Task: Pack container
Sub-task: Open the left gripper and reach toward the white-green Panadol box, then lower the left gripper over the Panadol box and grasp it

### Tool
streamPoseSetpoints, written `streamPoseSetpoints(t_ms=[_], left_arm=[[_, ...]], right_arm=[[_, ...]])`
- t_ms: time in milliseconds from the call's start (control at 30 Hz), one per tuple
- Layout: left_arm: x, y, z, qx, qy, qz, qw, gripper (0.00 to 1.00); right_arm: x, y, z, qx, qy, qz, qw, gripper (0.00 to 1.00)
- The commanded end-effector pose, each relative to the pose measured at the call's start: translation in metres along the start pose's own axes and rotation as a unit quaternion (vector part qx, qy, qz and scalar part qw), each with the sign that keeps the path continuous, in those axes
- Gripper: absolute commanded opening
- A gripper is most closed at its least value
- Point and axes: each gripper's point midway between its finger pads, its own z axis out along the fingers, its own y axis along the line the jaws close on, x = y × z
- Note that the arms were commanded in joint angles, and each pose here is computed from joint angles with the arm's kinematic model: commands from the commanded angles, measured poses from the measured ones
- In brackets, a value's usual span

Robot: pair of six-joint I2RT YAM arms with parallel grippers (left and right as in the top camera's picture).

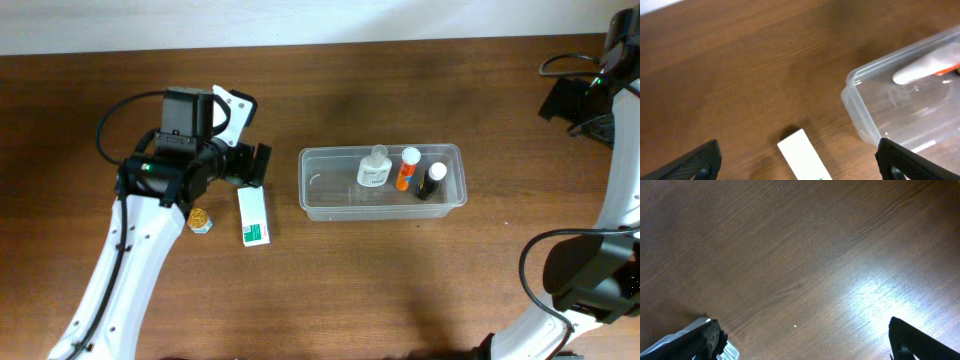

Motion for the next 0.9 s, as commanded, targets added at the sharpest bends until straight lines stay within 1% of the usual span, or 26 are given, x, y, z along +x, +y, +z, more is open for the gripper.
streamPoseSetpoints(t_ms=[0,67,100,267,400,467,600,733,867], left_arm=[[0.0,0.018,0.004,-0.035,0.006,-0.116,0.993,0.99],[0.013,0.02,0.008,-0.038,0.029,-0.193,0.98,0.99],[0.02,0.018,0.011,-0.036,0.044,-0.212,0.976,0.99],[0.042,-0.009,0.025,0.028,0.108,-0.225,0.968,0.99],[0.053,-0.008,0.036,0.022,0.133,-0.228,0.964,0.99],[0.061,-0.002,0.045,0.004,0.15,-0.23,0.962,1.0],[0.087,0.002,0.063,-0.026,0.204,-0.275,0.939,1.0],[0.108,-0.004,0.077,-0.018,0.25,-0.282,0.926,0.99],[0.122,-0.007,0.088,-0.018,0.28,-0.284,0.917,0.99]], right_arm=[[0.0,-0.003,-0.002,0.002,-0.003,0.005,1.0,0.98],[0.0,-0.003,-0.002,0.002,-0.003,0.005,1.0,0.98],[0.0,-0.003,-0.002,0.002,-0.003,0.005,1.0,0.98],[0.0,-0.003,-0.002,0.002,-0.003,0.005,1.0,0.98],[0.0,-0.003,-0.002,0.002,-0.003,0.005,1.0,0.98],[0.0,-0.003,-0.002,0.002,-0.003,0.005,1.0,0.98],[0.0,-0.003,-0.002,0.002,-0.003,0.005,1.0,0.98],[0.0,-0.003,-0.002,0.002,-0.003,0.005,1.0,0.98],[0.0,-0.003,-0.002,0.002,-0.003,0.005,1.0,0.98]])
